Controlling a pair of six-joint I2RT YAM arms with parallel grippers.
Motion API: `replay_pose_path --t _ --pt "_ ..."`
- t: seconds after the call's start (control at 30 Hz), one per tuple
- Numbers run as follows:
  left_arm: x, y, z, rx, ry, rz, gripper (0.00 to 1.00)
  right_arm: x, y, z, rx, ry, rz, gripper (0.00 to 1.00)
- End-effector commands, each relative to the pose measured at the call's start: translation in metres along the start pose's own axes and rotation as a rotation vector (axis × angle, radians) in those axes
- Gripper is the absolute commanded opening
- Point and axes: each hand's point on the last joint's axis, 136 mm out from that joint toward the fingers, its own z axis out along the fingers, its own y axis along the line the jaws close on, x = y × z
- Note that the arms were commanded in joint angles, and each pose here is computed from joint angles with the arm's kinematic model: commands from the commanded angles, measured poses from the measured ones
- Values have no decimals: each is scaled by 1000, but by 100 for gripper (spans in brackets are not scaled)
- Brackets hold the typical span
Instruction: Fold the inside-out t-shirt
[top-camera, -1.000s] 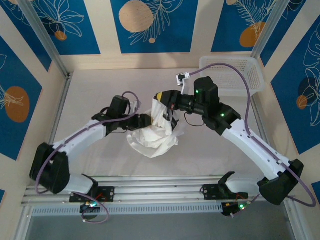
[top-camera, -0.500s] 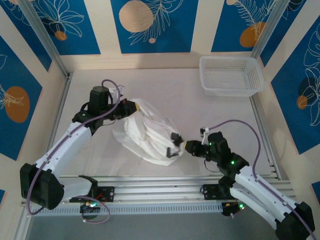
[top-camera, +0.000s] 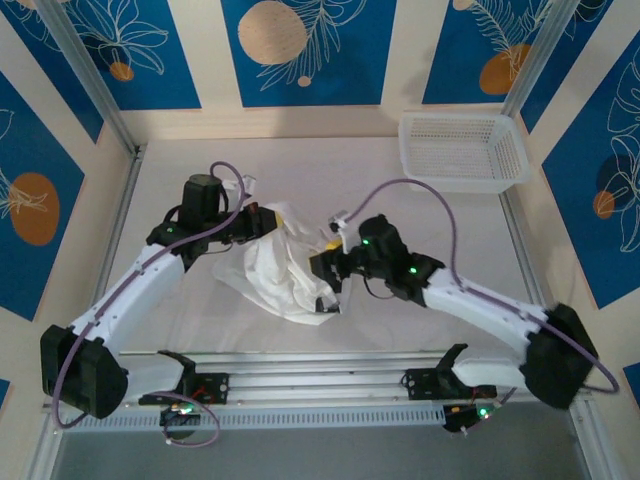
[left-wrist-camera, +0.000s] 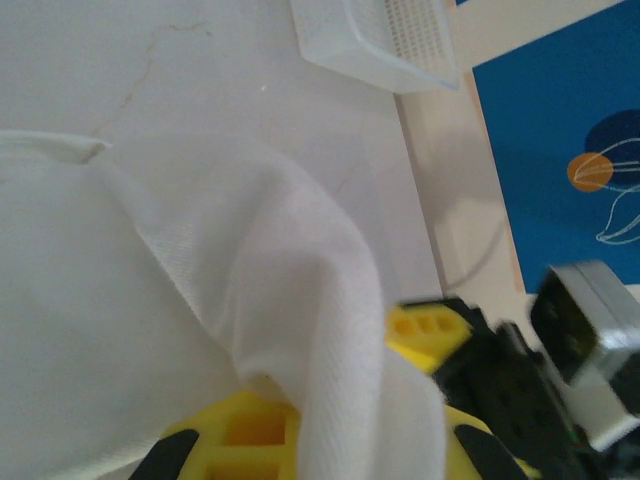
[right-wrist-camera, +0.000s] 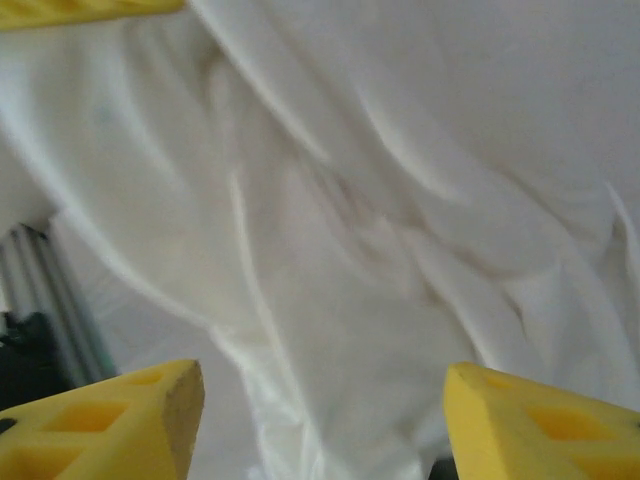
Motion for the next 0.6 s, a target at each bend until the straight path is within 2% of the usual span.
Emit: replay_pose_path --t 0.0,0.13,0.2,0.23,0.3,0.33,0.37,0.43,0.47,0.5,0.57 --pt "3 -32 -18 63 15 99 0 -26 -19 24 88 -52 -116 67" --pt "6 -34 -26 50 8 118 0 -12 -27 65 71 46 -147 65" --pt "6 -35 -29 46 2 123 0 2 -30 80 64 97 -137 59" --pt "7 -36 -31 42 -1 129 0 8 -30 86 49 119 -126 50" --pt "8 -26 -35 -22 -9 141 0 15 -24 86 11 143 -95 22" --pt "6 -13 -40 -102 -26 146 0 13 -17 81 -21 141 -77 9" --pt "6 2 -45 -192 -35 145 0 9 -10 74 -50 131 -65 0" --pt "1 50 -61 -447 -69 134 0 -8 11 47 -120 67 -45 0" --pt "0 68 -65 -523 -73 127 0 -15 22 34 -165 37 -42 0" --pt "-1 87 -66 -580 -67 113 0 -24 36 16 -227 -11 -43 0" --pt "0 114 -55 -591 -26 71 0 -36 60 -17 -337 -98 -54 0"
